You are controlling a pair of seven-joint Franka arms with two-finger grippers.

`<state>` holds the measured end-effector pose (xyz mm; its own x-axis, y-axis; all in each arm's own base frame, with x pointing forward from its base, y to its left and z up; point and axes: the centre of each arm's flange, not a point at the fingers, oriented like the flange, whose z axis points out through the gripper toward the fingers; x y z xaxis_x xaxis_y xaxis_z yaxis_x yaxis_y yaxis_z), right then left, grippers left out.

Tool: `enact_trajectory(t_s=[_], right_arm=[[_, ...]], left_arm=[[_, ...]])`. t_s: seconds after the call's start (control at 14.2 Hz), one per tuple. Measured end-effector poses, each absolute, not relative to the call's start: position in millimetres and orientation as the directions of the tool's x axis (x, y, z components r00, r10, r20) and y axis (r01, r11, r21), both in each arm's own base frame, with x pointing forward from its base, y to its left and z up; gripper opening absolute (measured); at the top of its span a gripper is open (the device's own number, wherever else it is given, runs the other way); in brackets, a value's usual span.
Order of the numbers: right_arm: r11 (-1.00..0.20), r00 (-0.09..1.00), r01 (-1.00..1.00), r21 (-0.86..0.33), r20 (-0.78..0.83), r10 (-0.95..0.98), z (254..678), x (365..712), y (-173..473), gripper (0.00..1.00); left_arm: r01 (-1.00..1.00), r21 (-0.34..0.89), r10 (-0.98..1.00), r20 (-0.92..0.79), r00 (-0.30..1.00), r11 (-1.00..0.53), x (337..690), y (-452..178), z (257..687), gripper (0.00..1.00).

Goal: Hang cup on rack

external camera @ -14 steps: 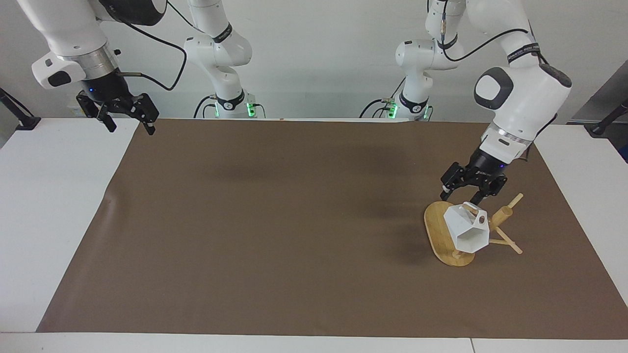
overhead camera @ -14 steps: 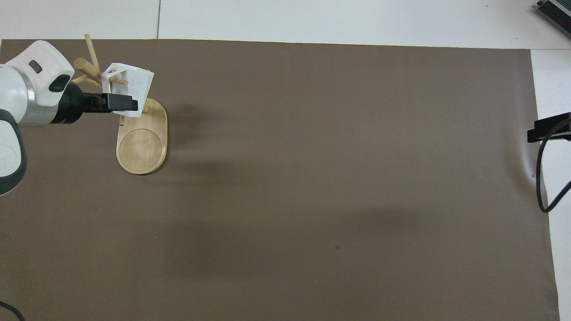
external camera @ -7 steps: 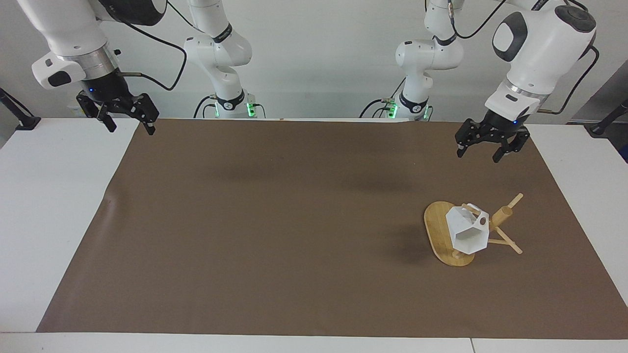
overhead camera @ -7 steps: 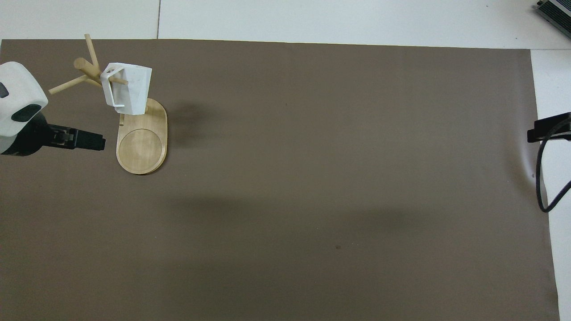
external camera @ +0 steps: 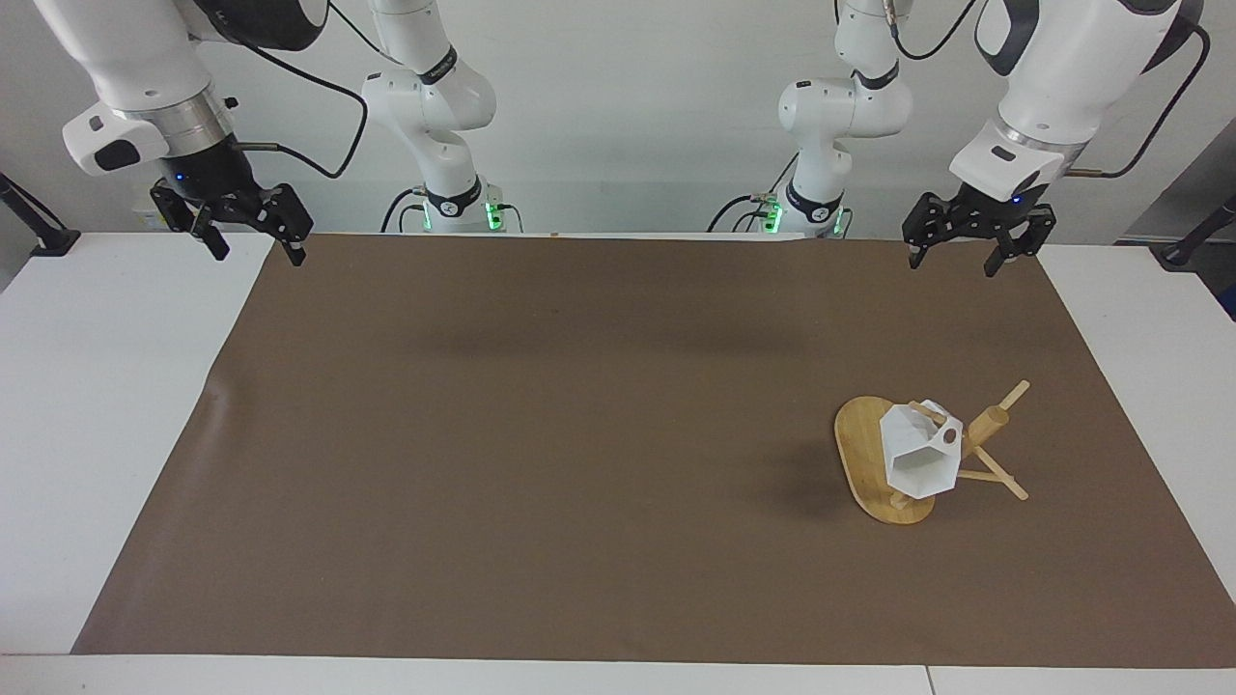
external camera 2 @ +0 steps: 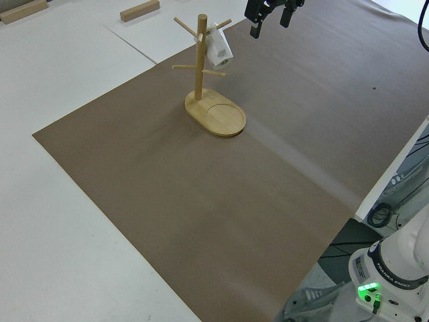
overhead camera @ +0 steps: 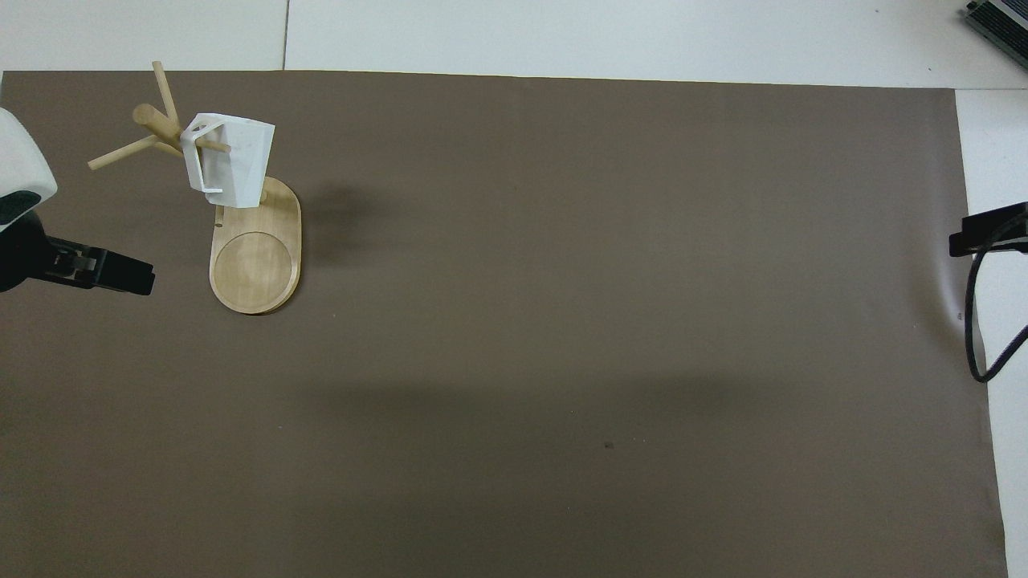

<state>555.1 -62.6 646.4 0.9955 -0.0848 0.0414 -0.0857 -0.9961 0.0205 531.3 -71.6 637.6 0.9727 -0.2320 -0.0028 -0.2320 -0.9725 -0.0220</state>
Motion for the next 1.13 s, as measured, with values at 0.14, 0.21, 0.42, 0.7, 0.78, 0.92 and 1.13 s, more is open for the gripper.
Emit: enact_trajectory(t_s=[0.14,0.21,0.42,0.7,0.78,0.92,1.13], right_arm=[[-0.996,0.996,-0.086,0.020,0.041,-0.085,646.4,555.1,-62.6,1.00],[-0.996,0.996,-0.086,0.020,0.041,-0.085,646.4,555.1,-62.6,1.00],[-0.996,0.996,-0.086,0.020,0.041,-0.085,646.4,555.1,-62.6,1.00],[-0.996,0.996,-0.086,0.020,0.041,-0.085,646.4,555.1,-62.6,1.00],[-0.996,0.996,-0.086,0.020,0.041,-0.085,646.4,555.1,-62.6,1.00],[-0.996,0.996,-0.086,0.020,0.041,-0.085,646.4,555.1,-62.6,1.00],[-0.996,0.996,-0.086,0.020,0.041,-0.085,646.4,555.1,-62.6,1.00]], left_arm=[[-0.234,-0.022,-0.234,0.001,0.972,-0.972,533.9,-73.1,639.5,1.00],[-0.236,-0.022,-0.236,0.002,0.972,-0.972,533.8,-74.4,640.1,1.00],[-0.214,-0.021,-0.214,-0.004,0.977,-0.977,532.8,-75.8,640.0,1.00],[-0.201,-0.021,-0.200,-0.006,0.980,-0.979,532.6,-74.2,640.0,1.00],[-0.200,-0.021,-0.200,-0.007,0.980,-0.980,532.5,-74.2,640.0,1.00],[-0.200,-0.021,-0.200,-0.009,0.980,-0.980,532.2,-74.3,639.8,1.00],[-0.200,-0.021,-0.199,-0.013,0.980,-0.980,531.8,-74.2,639.5,1.00]])
